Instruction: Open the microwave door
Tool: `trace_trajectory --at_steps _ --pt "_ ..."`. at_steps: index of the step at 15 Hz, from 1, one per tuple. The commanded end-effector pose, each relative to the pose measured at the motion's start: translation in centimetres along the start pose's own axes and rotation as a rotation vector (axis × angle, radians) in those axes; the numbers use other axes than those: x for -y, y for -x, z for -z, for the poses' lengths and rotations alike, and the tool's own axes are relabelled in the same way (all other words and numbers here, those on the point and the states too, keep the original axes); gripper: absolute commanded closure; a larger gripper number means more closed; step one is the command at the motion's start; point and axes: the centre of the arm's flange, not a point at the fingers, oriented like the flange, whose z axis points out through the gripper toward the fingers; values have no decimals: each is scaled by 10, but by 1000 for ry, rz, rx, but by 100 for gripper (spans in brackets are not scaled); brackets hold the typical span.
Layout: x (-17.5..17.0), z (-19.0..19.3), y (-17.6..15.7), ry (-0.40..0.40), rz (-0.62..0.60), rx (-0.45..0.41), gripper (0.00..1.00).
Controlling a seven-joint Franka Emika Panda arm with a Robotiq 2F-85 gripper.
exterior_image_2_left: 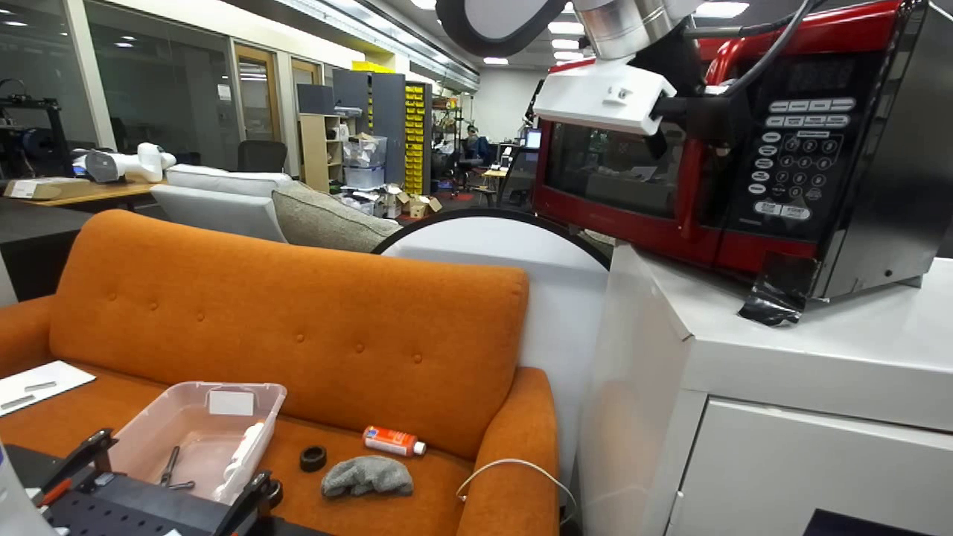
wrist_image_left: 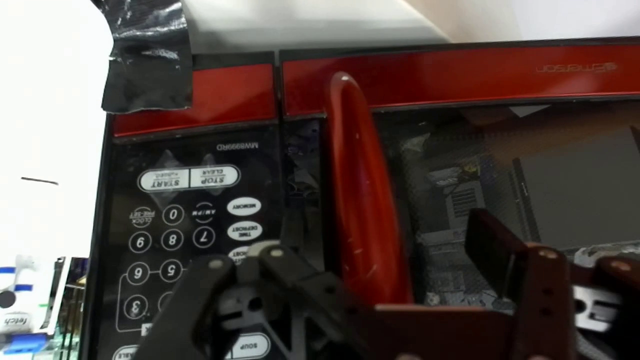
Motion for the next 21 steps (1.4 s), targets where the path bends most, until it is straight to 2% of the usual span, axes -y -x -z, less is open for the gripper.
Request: trace_trajectory --at_steps 1,7,21 --pt "-8 -14 -5 -2 1 -23 48" --pt "-14 -23 -9 4 -17 -24 91" --pt "-8 -6 11 -25 81 -21 92"
